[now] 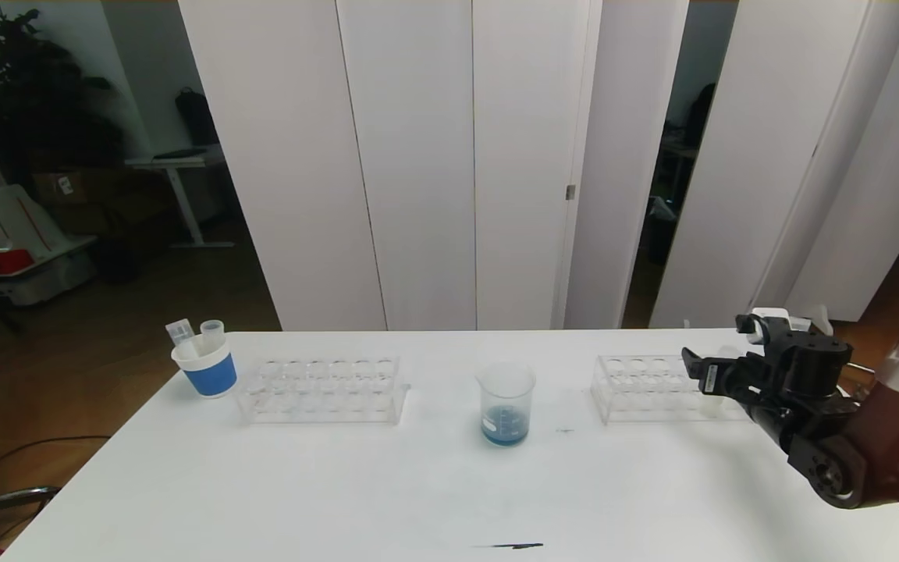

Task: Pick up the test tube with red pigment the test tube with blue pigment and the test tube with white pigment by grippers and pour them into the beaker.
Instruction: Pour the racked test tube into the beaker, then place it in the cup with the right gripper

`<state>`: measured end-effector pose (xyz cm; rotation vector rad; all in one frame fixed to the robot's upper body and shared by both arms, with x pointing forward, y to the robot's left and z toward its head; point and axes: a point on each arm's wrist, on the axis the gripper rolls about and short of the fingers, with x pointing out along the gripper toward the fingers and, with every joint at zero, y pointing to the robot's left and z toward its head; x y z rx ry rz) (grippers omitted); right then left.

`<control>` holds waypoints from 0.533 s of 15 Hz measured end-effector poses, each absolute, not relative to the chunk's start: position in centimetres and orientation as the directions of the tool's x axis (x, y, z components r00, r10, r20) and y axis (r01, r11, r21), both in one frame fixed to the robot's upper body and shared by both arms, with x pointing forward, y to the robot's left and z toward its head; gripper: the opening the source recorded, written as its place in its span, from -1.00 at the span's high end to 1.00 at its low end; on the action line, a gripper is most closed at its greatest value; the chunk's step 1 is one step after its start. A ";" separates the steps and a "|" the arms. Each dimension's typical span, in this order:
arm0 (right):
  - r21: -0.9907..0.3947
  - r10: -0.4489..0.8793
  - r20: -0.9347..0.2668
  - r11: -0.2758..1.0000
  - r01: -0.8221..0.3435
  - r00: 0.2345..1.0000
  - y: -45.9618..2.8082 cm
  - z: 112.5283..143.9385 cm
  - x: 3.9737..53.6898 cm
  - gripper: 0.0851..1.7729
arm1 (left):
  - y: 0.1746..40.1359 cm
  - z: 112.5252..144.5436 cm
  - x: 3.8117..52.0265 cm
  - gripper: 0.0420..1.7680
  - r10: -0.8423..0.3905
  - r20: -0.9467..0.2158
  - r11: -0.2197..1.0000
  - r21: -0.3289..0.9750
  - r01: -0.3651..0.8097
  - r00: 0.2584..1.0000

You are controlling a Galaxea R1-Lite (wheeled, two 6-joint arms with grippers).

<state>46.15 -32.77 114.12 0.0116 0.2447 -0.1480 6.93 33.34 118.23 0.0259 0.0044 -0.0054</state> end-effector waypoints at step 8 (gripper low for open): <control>-0.011 -0.156 -0.245 0.987 0.158 0.957 -32.4 113.9 46.2 0.40 | 33.3 118.2 6.9 -0.95 -0.005 -0.005 1.000 0.026 0.005 1.000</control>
